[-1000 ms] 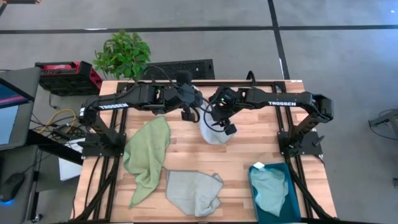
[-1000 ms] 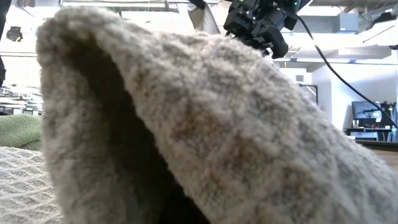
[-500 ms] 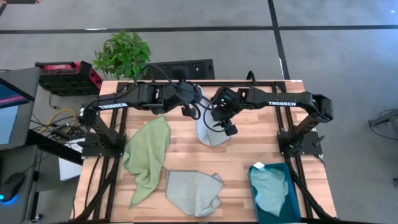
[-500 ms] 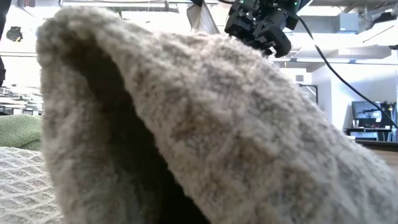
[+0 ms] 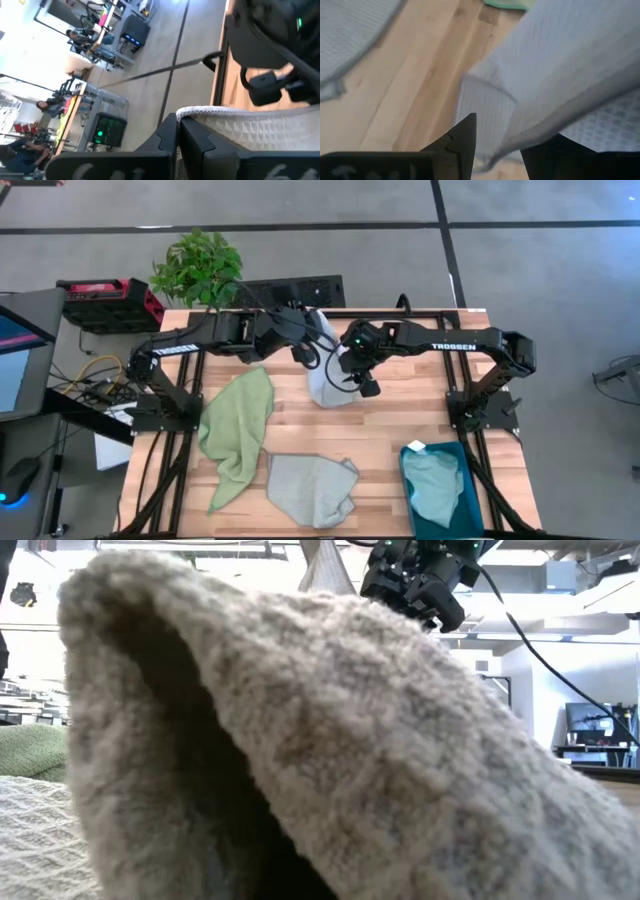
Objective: Fold microfiber towels
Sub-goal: Fold the top gray microfiber towel
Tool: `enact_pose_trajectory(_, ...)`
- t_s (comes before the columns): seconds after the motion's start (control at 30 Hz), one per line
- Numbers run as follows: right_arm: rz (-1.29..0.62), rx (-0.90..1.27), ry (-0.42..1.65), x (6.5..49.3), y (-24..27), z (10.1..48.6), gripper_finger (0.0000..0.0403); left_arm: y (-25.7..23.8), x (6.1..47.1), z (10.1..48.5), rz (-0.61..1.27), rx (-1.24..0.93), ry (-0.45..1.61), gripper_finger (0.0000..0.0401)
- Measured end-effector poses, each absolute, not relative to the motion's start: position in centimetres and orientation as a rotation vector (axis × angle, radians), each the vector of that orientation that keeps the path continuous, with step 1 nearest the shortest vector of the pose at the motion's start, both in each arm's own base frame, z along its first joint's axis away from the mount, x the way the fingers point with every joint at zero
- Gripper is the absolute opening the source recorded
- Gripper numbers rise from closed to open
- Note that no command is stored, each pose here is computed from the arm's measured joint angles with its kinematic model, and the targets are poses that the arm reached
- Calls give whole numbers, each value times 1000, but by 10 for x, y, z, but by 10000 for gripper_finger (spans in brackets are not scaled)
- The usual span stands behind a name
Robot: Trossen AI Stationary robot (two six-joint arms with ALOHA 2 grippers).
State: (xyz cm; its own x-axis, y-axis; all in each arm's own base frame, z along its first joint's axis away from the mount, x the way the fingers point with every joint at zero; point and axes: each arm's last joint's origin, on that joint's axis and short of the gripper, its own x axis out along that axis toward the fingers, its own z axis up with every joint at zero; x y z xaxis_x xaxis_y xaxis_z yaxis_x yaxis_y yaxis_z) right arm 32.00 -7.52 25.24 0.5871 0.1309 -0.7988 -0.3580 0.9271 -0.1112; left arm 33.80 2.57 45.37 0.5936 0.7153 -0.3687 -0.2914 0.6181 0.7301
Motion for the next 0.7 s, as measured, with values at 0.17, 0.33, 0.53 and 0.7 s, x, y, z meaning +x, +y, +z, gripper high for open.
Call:
enact_pose_trajectory(0.17, 246, -298, 900, 321, -77, 253, 146, 22, 334, 464, 626, 665, 686, 0)
enact_pose_trajectory(0.33, 243, -301, 892, 322, -77, 254, 74, 22, 333, 467, 628, 666, 677, 0)
enact_pose_trajectory(0.53, 245, -302, 905, 320, -77, 254, 16, 23, 331, 465, 662, 677, 706, 0)
enact_pose_trajectory(0.7, 134, -368, 971, 306, -77, 266, 6, 25, 327, 459, 678, 659, 765, 0)
